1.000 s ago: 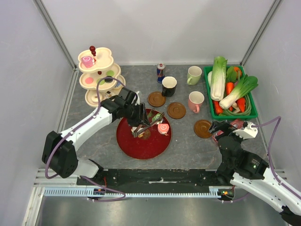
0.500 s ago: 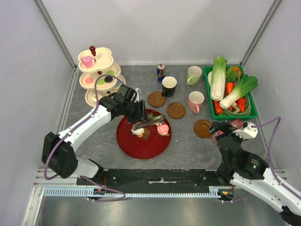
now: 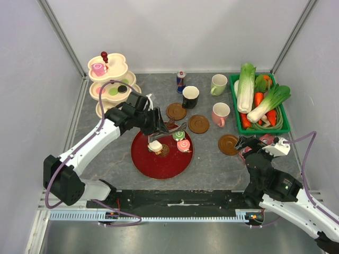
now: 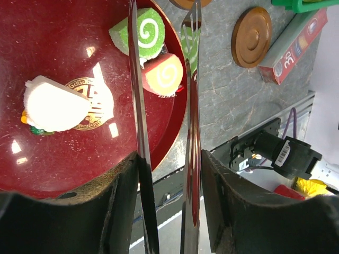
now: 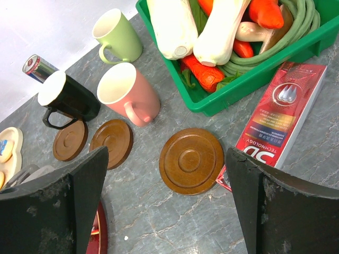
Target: Serve the afternoon tea
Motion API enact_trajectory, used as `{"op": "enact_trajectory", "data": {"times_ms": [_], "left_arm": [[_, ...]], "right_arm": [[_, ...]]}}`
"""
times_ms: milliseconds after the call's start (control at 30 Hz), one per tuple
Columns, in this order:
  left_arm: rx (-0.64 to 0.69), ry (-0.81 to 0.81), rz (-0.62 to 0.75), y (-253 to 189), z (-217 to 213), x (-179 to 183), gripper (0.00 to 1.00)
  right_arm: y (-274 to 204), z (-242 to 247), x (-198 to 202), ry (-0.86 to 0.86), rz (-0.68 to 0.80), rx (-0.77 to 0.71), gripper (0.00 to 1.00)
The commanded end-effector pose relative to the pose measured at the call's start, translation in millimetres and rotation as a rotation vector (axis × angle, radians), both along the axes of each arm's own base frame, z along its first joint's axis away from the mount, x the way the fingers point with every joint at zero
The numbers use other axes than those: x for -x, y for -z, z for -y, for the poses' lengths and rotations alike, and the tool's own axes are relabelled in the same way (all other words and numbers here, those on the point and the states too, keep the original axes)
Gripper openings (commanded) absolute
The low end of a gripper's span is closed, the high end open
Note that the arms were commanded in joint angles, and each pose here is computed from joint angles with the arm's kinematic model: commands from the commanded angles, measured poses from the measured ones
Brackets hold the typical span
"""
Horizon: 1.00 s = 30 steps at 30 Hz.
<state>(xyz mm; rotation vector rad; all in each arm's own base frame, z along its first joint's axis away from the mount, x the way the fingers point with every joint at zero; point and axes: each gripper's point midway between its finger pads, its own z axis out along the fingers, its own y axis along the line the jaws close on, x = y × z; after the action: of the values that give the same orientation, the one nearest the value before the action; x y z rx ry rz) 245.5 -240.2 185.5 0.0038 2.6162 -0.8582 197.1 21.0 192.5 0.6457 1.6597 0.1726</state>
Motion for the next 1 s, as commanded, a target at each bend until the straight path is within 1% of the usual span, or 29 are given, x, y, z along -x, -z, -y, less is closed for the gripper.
{"op": "enact_trajectory", "data": {"times_ms": [0,267,500,633,700,967], "left_arm": [[0.046,0.062,0.007,-11.2,8.7,2.1,0.55],[-0.016,0.090,-0.018,3.6,8.0,-4.6,0.55],[-0.025,0.116,-0.037,10.7,12.3,-3.1,0.55],[-0.059,0.125,-0.046,16.0,11.7,-2.4,0.55],[-0.076,0.125,-0.052,18.3,11.5,-3.0,0.54],[-0.074,0.105,-0.047,13.9,12.2,-4.9,0.50]], "right_arm": [[-4.5,4.8,-0.8,0.036,0.026,-0.020,0.98],[-4.3,4.6,-0.8,0.035,0.025,-0.019,0.98],[-3.6,4.8,-1.0,0.038,0.024,-0.014,0.98],[-3.7,5.2,-0.9,0.039,0.026,-0.016,0.98],[-3.4,5.2,-0.9,0.039,0.027,-0.018,0.98],[-3.5,5.7,-0.4,0.040,0.030,-0.023,0.98]]}}
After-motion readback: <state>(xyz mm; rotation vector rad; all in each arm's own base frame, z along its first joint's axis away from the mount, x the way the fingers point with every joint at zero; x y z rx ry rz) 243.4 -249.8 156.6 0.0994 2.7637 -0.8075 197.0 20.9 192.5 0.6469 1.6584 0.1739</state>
